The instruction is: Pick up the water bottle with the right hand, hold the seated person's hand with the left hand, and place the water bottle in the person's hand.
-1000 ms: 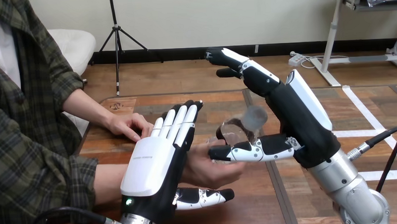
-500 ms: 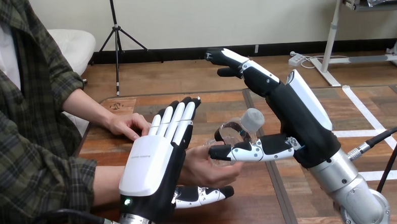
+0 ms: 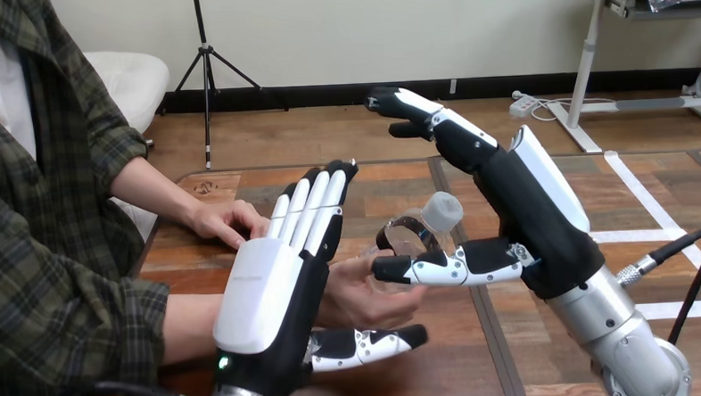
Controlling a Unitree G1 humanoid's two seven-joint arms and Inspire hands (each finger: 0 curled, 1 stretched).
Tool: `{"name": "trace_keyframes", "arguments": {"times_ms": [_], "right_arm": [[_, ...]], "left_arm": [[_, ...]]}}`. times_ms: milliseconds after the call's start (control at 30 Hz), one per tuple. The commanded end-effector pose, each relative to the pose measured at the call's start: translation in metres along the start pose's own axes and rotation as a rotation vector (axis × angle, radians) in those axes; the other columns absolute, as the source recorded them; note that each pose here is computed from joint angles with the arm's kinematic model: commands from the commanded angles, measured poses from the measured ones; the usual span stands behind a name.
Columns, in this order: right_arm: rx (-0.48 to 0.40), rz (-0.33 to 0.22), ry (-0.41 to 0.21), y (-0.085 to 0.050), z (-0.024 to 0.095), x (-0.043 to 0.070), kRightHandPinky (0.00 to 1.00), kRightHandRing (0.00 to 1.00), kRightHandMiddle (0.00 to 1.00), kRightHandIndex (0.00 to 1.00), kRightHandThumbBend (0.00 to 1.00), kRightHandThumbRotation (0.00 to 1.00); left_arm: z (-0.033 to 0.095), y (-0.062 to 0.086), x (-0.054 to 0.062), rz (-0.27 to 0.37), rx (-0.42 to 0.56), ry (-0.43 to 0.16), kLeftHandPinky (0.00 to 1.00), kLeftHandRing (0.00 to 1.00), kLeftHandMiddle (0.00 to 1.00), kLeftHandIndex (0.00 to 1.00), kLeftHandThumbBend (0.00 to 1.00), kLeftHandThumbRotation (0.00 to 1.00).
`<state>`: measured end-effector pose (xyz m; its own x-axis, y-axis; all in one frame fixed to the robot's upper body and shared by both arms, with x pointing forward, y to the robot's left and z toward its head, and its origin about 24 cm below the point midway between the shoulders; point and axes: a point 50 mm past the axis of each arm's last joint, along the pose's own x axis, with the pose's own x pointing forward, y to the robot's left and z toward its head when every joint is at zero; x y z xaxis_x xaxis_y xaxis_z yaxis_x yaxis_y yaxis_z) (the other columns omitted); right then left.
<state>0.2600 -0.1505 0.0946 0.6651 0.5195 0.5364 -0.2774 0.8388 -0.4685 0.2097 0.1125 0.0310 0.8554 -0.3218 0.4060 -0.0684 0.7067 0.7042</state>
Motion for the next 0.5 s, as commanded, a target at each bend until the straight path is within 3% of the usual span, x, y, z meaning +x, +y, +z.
{"name": "trace_keyframes", "arguments": {"times_ms": [0, 233, 467], "right_arm": [[-0.044, -0.049, -0.063, -0.0136, 0.0103, 0.0082, 0.83, 0.89, 0.90, 0.84, 0.79, 0.09], [-0.022, -0.076, -0.073, -0.0141, 0.0101, 0.0073, 0.83, 0.88, 0.89, 0.83, 0.80, 0.08], [0.010, -0.116, -0.079, -0.0140, 0.0101, 0.0063, 0.82, 0.87, 0.88, 0.82, 0.76, 0.09]], "left_arm": [[0.0025, 0.0086, 0.0148, 0.088, -0.080, -0.087, 1.00, 1.00, 1.00, 1.00, 1.00, 0.45], [0.0050, 0.0096, 0.0141, 0.157, -0.250, -0.145, 1.00, 1.00, 1.00, 1.00, 1.00, 0.57], [0.0070, 0.0107, 0.0128, 0.198, -0.308, -0.185, 1.00, 1.00, 1.00, 1.00, 0.99, 0.78]]}}
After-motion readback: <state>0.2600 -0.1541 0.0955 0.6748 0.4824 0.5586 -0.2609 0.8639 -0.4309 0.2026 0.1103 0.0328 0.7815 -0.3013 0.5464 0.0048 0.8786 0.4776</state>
